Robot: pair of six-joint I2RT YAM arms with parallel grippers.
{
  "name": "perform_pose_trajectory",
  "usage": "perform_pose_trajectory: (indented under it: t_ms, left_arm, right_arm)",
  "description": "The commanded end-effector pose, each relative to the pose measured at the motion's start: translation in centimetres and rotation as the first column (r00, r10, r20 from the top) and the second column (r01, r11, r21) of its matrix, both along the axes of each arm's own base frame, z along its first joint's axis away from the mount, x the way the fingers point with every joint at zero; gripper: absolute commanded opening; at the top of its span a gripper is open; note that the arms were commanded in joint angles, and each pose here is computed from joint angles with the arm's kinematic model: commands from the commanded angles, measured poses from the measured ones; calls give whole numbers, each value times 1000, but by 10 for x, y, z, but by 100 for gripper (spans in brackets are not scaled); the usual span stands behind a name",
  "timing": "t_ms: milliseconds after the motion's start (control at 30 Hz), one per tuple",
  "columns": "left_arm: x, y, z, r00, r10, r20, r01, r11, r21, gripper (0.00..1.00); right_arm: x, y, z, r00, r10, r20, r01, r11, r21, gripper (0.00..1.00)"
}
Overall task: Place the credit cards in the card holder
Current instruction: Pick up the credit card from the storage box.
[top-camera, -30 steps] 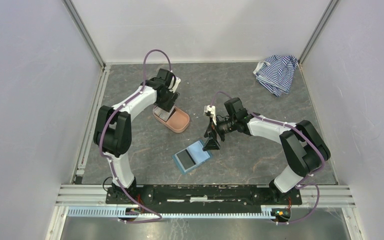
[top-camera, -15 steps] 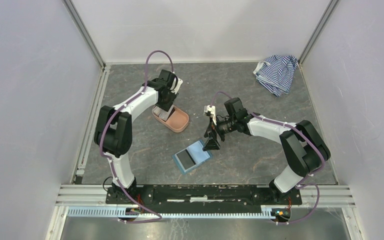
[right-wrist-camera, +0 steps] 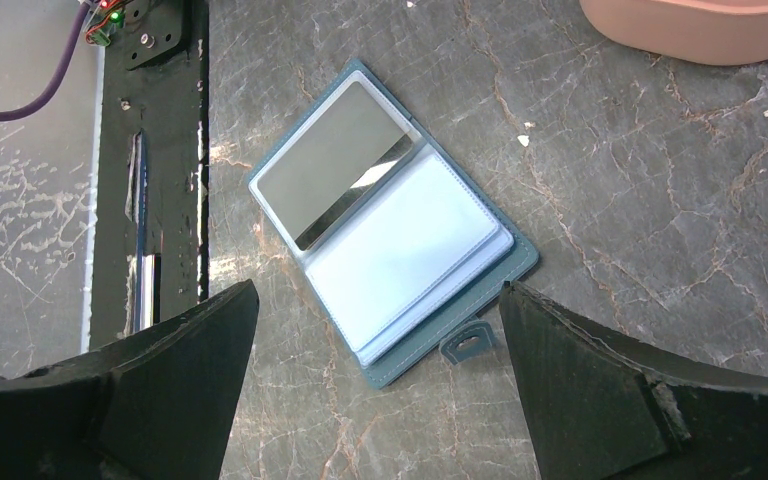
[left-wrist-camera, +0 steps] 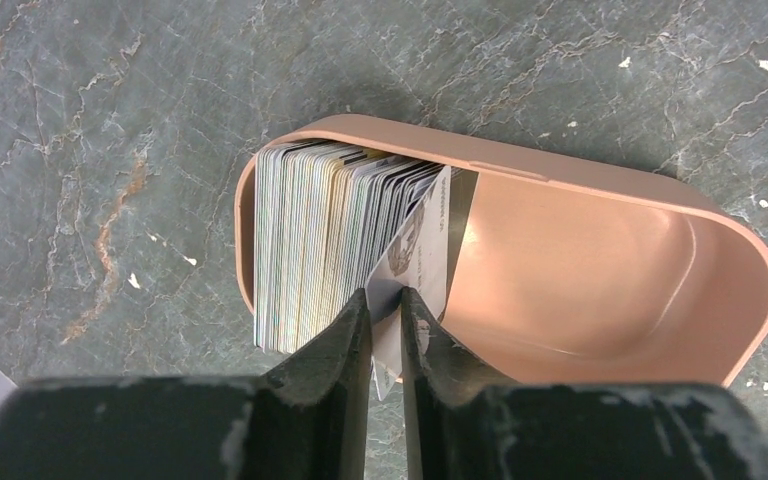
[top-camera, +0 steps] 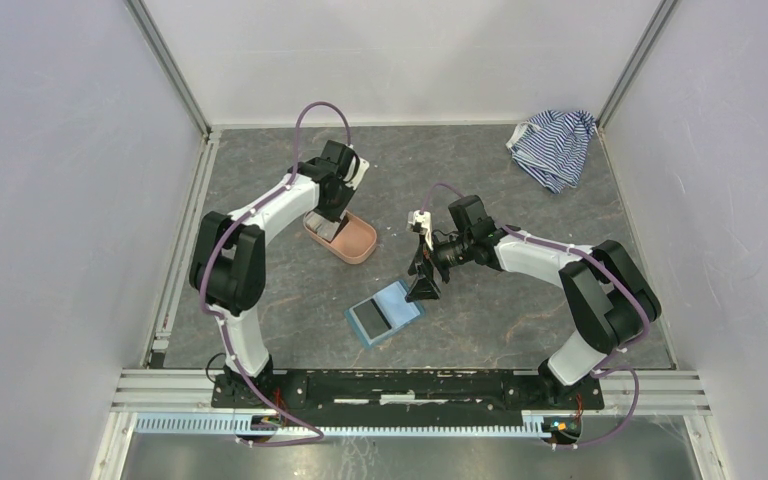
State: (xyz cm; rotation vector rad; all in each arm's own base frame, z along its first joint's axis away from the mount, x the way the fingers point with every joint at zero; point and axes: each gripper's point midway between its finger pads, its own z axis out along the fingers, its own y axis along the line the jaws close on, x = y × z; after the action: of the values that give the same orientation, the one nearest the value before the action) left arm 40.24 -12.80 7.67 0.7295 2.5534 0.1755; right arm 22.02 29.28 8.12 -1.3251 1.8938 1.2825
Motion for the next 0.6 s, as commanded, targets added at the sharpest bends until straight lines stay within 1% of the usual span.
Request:
perform_pose_trajectory:
  t_ms: [0, 167, 567]
  left_arm:
    - [1, 2, 3, 999, 47, 12, -47, 999, 7, 21]
    - [-2, -1, 9, 999, 47, 13, -47, 999, -3, 14]
    - [-11, -11, 34, 999, 39, 10, -38, 995, -87, 13]
  right_arm:
    - [10, 6, 17, 999, 12, 46, -14, 999, 42, 98]
    - [10, 6, 17, 999, 13, 46, -15, 999, 43, 98]
    - [9, 6, 17, 999, 15, 44, -17, 999, 44, 98]
